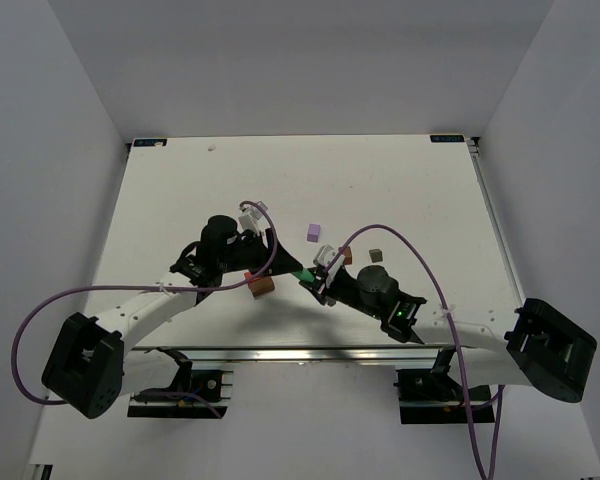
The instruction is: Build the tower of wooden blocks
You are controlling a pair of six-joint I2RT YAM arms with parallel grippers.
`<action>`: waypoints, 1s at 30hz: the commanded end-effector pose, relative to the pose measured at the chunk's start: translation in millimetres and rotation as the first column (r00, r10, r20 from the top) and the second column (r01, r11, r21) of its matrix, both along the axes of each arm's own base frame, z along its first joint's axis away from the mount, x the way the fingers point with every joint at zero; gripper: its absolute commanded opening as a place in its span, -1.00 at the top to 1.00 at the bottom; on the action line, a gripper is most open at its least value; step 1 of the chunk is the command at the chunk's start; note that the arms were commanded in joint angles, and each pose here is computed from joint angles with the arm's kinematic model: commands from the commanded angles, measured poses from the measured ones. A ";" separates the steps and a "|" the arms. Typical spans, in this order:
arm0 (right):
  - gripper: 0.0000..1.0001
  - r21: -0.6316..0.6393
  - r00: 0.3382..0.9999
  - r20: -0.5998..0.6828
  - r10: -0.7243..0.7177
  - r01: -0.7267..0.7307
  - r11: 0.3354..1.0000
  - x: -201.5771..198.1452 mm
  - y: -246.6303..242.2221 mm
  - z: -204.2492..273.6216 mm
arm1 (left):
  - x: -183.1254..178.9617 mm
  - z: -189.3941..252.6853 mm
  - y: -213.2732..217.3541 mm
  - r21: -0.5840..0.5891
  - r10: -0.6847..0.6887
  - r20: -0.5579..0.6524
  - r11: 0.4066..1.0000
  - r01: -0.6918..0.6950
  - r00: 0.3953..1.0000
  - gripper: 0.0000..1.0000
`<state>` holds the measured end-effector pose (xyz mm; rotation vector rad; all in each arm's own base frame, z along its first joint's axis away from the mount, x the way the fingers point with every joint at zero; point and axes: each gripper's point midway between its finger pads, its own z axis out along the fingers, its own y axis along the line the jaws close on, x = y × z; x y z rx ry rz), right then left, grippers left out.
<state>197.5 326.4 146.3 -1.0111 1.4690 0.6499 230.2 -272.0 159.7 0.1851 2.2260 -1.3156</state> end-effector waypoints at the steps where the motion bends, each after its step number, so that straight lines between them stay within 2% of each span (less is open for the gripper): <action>1: 0.87 0.091 0.998 0.067 -0.017 0.011 0.996 8.3 6.4 30.7 | -8.1 11.5 -7.2 -0.062 -0.048 0.022 0.997 0.049 0.999 -0.19; 3: 0.87 0.084 0.997 0.072 -0.010 0.004 0.996 8.3 8.0 30.0 | -8.6 11.1 -7.6 -0.069 -0.048 0.017 0.996 0.049 0.999 -0.14; 6: 0.88 0.080 0.997 0.071 -0.007 0.001 0.997 9.2 10.5 29.1 | -9.2 12.5 -8.5 -0.081 -0.050 0.015 0.995 0.051 0.999 0.07; 7: 0.88 0.078 0.997 0.071 -0.008 0.003 0.997 9.5 10.4 28.5 | -9.2 13.3 -8.6 -0.084 -0.049 0.016 0.995 0.050 0.999 0.20; 12: 0.86 0.063 0.998 0.063 -0.015 0.011 0.998 10.0 8.6 24.1 | -7.3 17.5 -6.7 -0.081 -0.031 0.030 0.996 0.034 0.999 0.35; 15: 0.67 0.037 0.998 0.056 -0.006 0.004 0.999 9.2 8.8 18.5 | -1.4 19.5 -4.1 -0.062 -0.004 0.054 0.998 0.007 0.999 0.58; 17: 0.46 0.013 0.999 0.042 -0.007 0.006 1.000 8.9 8.3 12.0 | 3.8 18.8 -0.8 -0.026 0.018 0.064 1.000 -0.016 0.998 0.69; 18: 0.17 0.013 0.999 0.040 -0.007 0.006 1.000 9.1 8.9 12.9 | 11.9 17.1 3.0 0.003 0.057 0.076 0.998 -0.058 0.995 0.75; 20: -0.07 -0.002 1.000 0.026 -0.016 0.016 1.000 10.3 7.5 8.6 | 18.2 15.5 9.7 0.060 0.091 0.080 0.994 -0.096 0.993 0.80; 21: -0.31 -0.005 1.000 0.022 -0.021 0.021 1.000 11.1 7.6 8.6 | 25.1 14.4 15.1 0.091 0.129 0.094 0.986 -0.138 0.987 0.81; 23: -0.51 -0.017 0.998 -0.006 -0.066 0.066 0.998 15.8 3.5 2.9 | 30.5 15.7 23.7 0.149 0.162 0.105 0.973 -0.176 0.981 0.82; 24: -0.65 -0.026 0.997 -0.009 -0.076 0.075 0.997 17.2 2.0 0.9 | 39.5 13.2 34.8 0.196 0.223 0.127 0.949 -0.245 0.966 0.83; 26: -0.78 -0.041 0.992 -0.026 -0.126 0.125 0.991 22.4 -6.6 -3.7 | 42.3 3.2 56.0 0.301 0.296 0.123 0.899 -0.320 0.947 0.85; 27: -0.79 -0.049 0.990 -0.031 -0.137 0.136 0.990 23.5 -10.1 -6.0 | 51.4 7.1 69.5 0.337 0.358 0.162 0.856 -0.393 0.919 0.86; 28: -0.79 -0.059 0.984 -0.035 -0.176 0.174 0.983 27.1 -17.5 -10.0 | 48.6 0.0 81.1 0.392 0.385 0.155 0.821 -0.414 0.910 0.86; 30: -0.79 -0.080 0.973 -0.059 -0.223 0.218 0.973 32.7 -31.0 -15.5 | 52.9 4.9 94.2 0.432 0.432 0.179 0.773 -0.465 0.884 0.86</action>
